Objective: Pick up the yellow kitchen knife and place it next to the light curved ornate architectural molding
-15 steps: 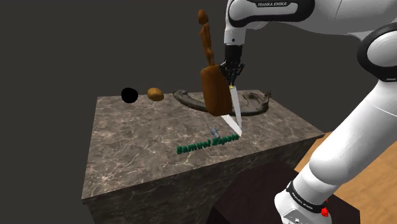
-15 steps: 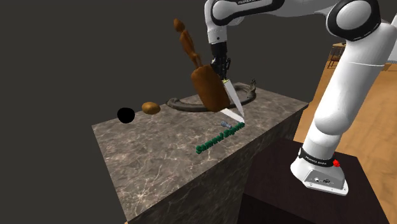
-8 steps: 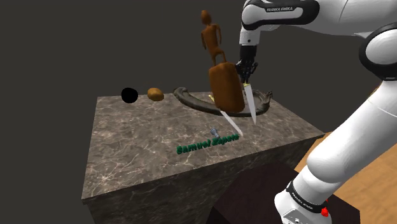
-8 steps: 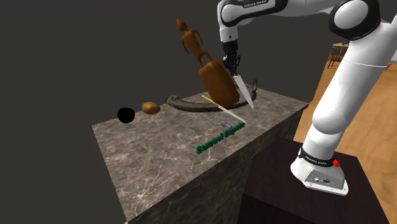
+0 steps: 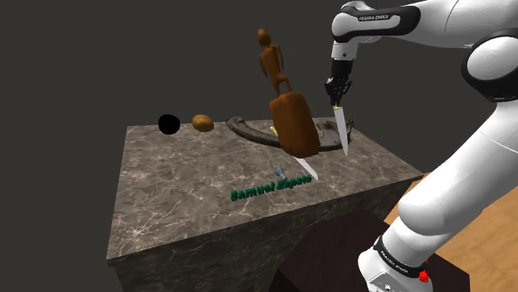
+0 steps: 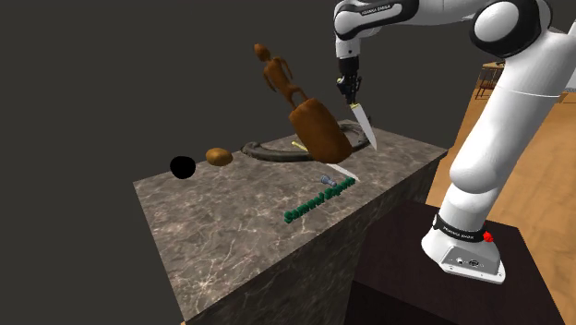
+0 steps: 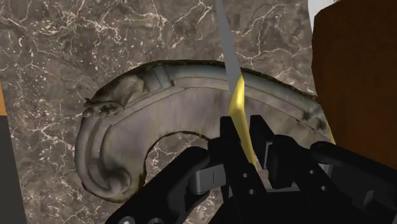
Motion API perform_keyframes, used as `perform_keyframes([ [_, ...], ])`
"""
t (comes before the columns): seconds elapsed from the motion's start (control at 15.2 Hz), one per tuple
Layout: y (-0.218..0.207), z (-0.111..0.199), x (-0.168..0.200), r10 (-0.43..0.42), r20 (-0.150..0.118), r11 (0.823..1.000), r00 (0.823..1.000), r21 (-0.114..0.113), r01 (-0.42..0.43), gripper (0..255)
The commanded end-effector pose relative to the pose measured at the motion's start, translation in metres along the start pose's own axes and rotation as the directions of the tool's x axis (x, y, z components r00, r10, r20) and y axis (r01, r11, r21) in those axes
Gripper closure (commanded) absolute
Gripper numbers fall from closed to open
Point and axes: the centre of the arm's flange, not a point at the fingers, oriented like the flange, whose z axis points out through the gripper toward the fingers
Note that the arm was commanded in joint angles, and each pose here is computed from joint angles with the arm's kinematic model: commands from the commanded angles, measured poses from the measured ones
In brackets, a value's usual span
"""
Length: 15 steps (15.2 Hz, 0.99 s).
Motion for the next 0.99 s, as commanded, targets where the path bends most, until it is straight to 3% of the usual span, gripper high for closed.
perform_keyframes([
  [0.0, 0.029, 0.004, 0.005, -0.001, 0.000, 1.000, 1.000, 0.000, 0.001, 255],
  [0.92, 0.213, 0.014, 0.014, -0.001, 0.000, 1.000, 1.000, 0.000, 0.001, 255],
])
